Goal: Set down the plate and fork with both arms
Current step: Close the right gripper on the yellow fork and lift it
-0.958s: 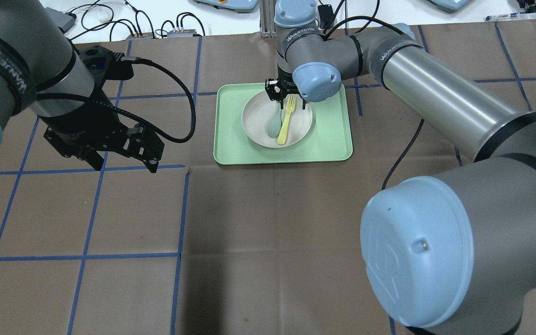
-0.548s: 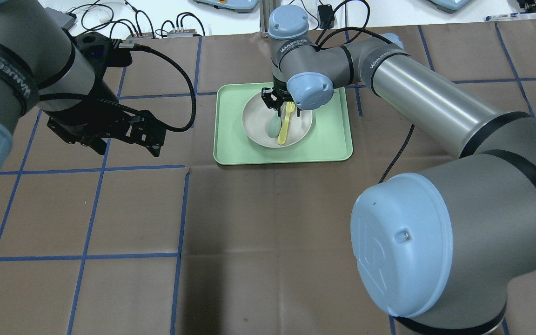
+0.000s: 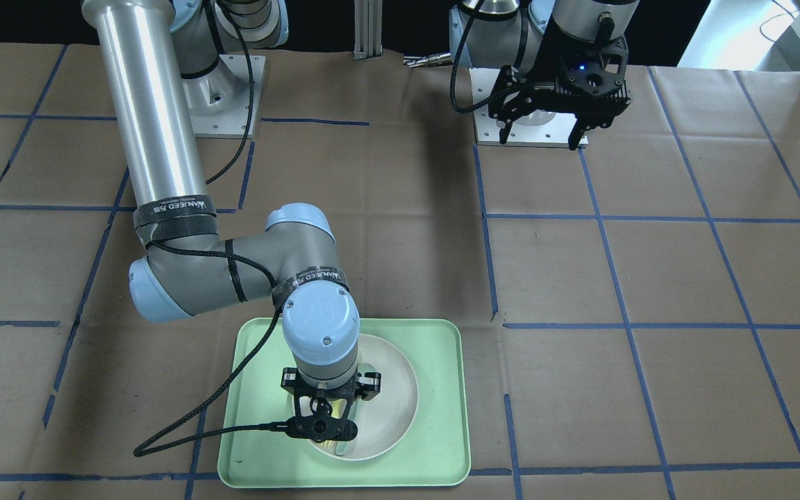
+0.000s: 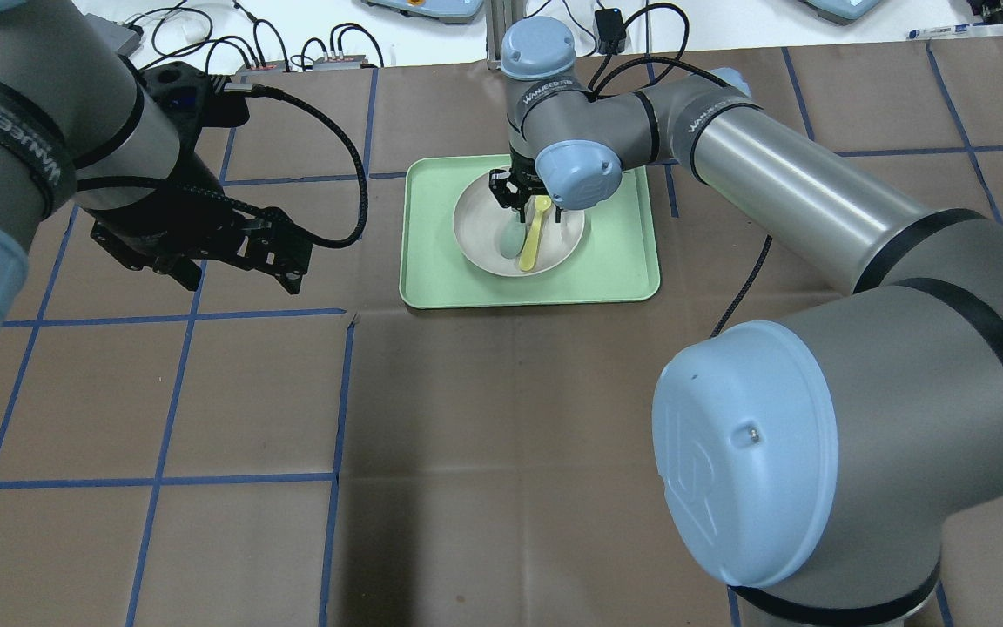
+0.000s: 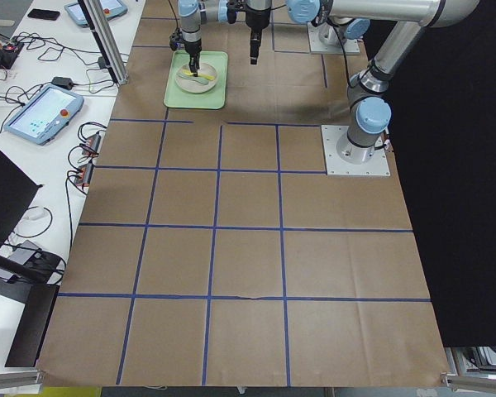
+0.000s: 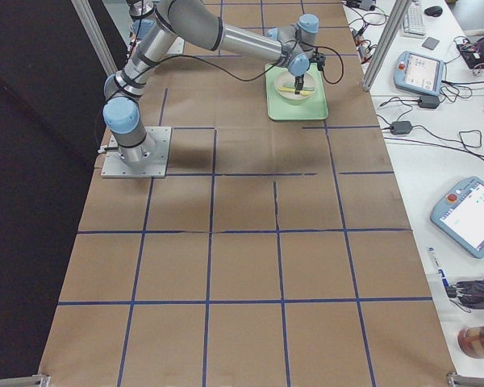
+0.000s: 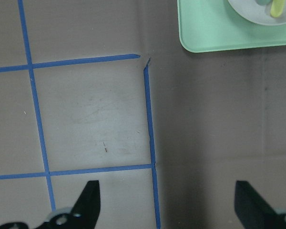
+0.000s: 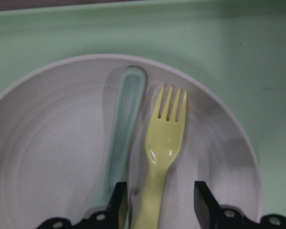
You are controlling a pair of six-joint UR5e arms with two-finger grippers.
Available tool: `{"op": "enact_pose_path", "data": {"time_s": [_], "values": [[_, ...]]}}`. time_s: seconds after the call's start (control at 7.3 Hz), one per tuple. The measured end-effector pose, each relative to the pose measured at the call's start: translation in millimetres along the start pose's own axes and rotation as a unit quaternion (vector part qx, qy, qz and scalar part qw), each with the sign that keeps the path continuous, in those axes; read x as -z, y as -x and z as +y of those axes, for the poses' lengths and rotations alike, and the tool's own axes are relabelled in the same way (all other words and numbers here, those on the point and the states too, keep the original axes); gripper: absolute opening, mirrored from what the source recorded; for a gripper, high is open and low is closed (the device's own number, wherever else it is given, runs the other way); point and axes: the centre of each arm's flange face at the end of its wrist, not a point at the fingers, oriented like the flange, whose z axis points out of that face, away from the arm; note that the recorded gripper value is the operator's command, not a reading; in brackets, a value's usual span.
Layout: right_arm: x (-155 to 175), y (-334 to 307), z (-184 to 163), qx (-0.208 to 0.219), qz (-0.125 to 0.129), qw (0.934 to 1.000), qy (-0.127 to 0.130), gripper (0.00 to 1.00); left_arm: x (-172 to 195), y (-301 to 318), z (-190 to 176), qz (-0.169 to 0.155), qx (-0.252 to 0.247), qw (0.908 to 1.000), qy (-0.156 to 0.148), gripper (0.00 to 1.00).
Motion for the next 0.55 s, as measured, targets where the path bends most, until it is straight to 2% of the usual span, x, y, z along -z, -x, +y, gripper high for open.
{"op": "enact_pose_path", "data": {"time_s": [0.41,0.55], "values": [[-7.9,0.2,0.4,0.0,0.002,1.0,0.006,0.57,0.1,0.7,-0.6,0.0,0.0,1.0,0.0,0.99],[-8.6,-0.1,-0.2,-0.001,0.003,1.0,0.006,0.53,0.5,1.1,-0.8,0.0,0.001,1.0,-0.001,0.99]]}}
